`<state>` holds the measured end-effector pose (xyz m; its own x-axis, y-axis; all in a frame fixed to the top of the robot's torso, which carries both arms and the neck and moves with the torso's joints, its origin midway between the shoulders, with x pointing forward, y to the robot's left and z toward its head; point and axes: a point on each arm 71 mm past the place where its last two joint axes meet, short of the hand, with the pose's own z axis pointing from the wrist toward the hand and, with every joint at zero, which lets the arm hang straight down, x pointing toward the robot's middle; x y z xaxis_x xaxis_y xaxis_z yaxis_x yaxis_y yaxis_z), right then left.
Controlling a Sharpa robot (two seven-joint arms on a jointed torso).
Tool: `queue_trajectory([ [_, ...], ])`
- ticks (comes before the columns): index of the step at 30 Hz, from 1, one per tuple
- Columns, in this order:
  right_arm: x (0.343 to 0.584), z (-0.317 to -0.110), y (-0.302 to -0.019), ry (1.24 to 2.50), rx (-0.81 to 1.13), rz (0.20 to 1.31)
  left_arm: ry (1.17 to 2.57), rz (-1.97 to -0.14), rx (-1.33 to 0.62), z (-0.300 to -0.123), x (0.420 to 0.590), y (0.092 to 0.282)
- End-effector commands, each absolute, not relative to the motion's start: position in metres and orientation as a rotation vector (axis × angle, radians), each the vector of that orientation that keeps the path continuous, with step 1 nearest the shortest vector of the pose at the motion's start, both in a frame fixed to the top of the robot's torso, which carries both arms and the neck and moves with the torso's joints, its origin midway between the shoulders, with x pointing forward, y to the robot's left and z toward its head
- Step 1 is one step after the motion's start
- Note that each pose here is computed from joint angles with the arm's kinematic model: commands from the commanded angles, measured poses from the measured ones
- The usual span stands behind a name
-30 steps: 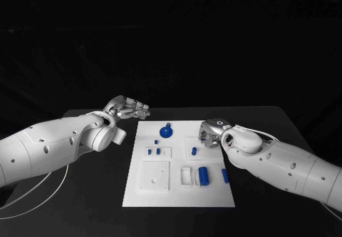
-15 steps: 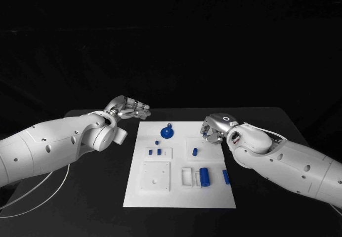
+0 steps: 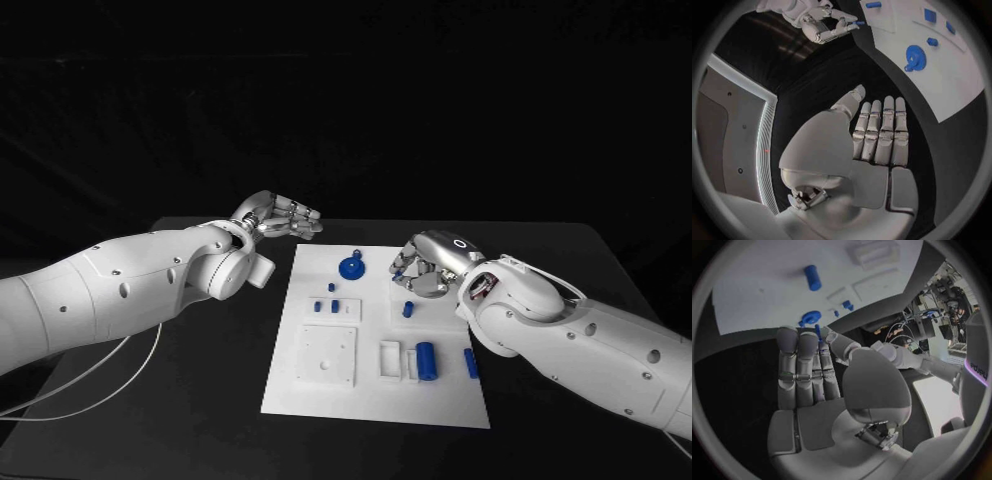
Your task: Assemble the parts on the task board
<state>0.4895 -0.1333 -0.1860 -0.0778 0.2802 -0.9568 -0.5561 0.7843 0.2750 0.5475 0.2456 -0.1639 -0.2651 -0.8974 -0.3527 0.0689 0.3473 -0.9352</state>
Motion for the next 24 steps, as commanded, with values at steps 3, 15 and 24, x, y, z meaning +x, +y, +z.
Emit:
queue_trajectory([
  [3,0.476,-0.187,-0.112,1.486,-0.235,0.828,1.524,-1.166,-0.772,-0.161,0.547,0.238],
  [15,0.451,-0.216,-0.074,1.522,-0.366,0.861,1.519,-1.188,-0.764,-0.160,0.546,0.225],
  [24,0.440,-0.235,-0.059,1.559,-0.443,0.843,1.516,-1.201,-0.761,-0.159,0.545,0.217],
])
